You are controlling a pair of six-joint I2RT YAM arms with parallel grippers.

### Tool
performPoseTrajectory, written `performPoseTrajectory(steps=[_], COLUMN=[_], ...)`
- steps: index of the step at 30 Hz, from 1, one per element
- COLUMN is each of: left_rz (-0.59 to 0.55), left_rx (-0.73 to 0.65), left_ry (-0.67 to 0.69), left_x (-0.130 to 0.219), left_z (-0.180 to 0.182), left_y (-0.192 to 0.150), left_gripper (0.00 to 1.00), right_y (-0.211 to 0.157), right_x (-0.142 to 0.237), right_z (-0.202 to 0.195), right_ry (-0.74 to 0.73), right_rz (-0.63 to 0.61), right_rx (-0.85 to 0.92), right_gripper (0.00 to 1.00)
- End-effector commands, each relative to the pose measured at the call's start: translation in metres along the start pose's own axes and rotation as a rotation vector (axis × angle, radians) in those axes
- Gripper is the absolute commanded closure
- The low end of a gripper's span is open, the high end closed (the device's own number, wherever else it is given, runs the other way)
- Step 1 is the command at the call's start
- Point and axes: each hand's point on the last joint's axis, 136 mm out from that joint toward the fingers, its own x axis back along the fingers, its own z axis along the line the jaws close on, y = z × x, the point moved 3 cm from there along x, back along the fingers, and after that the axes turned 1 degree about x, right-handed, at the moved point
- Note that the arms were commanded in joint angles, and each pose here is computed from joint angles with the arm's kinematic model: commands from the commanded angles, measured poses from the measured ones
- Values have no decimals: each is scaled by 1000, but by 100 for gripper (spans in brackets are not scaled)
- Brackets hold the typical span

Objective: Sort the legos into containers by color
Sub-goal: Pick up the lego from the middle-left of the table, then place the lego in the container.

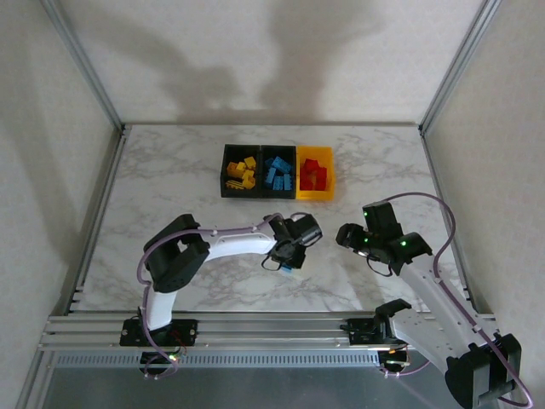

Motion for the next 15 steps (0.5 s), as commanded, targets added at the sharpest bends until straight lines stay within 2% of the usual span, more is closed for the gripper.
performPoseTrajectory(steps=[1, 5, 10, 15], left_rz=[-98, -187, -337, -432], left_rx=[30, 91, 171, 226], left_ry=[24, 40, 55, 91], left_x=[39, 61, 91, 96], left_z=[21, 44, 69, 91], left_y=[35, 73, 139, 202], left_gripper=[71, 71, 68, 67], right_y=[7, 12, 16, 15], right_x=[1, -2, -10, -18], right_z=[4, 13, 25, 39], right_ry=[20, 61, 121, 186], right_rz=[-25, -32, -24, -11], right_rx=[-15, -12, -13, 8], right_gripper=[39, 39, 39, 39])
